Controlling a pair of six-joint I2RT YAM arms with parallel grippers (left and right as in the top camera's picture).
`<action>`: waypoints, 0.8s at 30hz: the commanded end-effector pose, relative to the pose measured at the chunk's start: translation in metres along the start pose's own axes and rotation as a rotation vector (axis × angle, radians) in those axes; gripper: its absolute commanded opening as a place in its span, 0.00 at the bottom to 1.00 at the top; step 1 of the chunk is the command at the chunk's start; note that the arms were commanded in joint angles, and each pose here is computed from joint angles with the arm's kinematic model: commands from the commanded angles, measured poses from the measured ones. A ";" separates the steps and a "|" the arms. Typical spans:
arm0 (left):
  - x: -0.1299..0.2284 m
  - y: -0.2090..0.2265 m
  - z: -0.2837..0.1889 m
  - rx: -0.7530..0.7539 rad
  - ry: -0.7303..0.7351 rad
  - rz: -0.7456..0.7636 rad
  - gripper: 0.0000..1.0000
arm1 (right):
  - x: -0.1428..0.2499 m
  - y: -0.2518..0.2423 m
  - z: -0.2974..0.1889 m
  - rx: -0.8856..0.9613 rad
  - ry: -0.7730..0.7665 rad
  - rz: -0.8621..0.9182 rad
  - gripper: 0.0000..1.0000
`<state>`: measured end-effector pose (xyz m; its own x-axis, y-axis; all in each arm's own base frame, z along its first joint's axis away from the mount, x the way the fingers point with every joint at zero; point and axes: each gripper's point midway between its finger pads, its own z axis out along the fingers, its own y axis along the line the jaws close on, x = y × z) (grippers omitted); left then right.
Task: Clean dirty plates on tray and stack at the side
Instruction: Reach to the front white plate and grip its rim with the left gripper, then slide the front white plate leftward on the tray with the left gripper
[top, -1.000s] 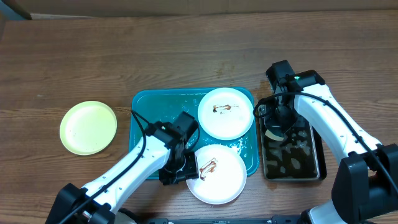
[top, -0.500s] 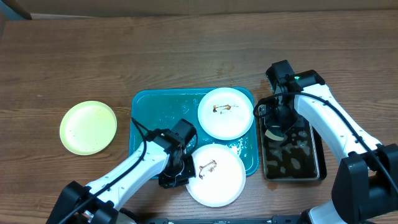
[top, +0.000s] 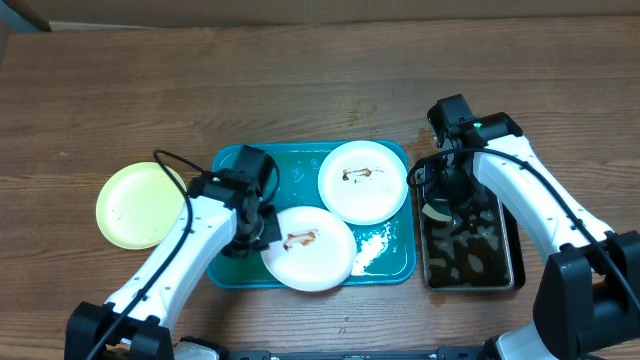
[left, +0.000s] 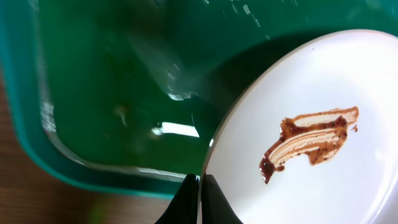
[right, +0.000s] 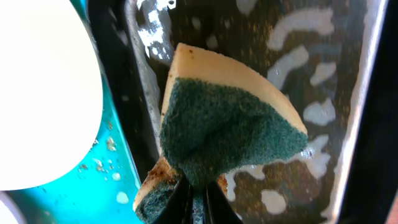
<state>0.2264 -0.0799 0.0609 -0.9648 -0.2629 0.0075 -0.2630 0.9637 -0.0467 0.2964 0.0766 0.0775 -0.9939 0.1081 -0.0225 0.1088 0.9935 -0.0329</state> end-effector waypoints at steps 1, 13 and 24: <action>-0.023 0.015 -0.008 -0.056 -0.096 0.050 0.04 | -0.008 0.002 -0.004 -0.018 -0.045 0.000 0.04; -0.031 0.012 0.009 -0.070 -0.073 0.047 0.17 | 0.004 -0.028 0.029 0.089 -0.032 0.122 0.04; -0.013 0.024 0.025 -0.135 0.045 0.041 0.52 | 0.039 -0.001 0.086 -0.120 0.027 0.039 0.04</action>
<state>0.2312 -0.0572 0.0336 -0.9744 -0.2194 0.0501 -0.2154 0.9737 0.0747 0.2780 0.0560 0.0062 -0.9808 0.1843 -0.0638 0.1868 0.9817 -0.0358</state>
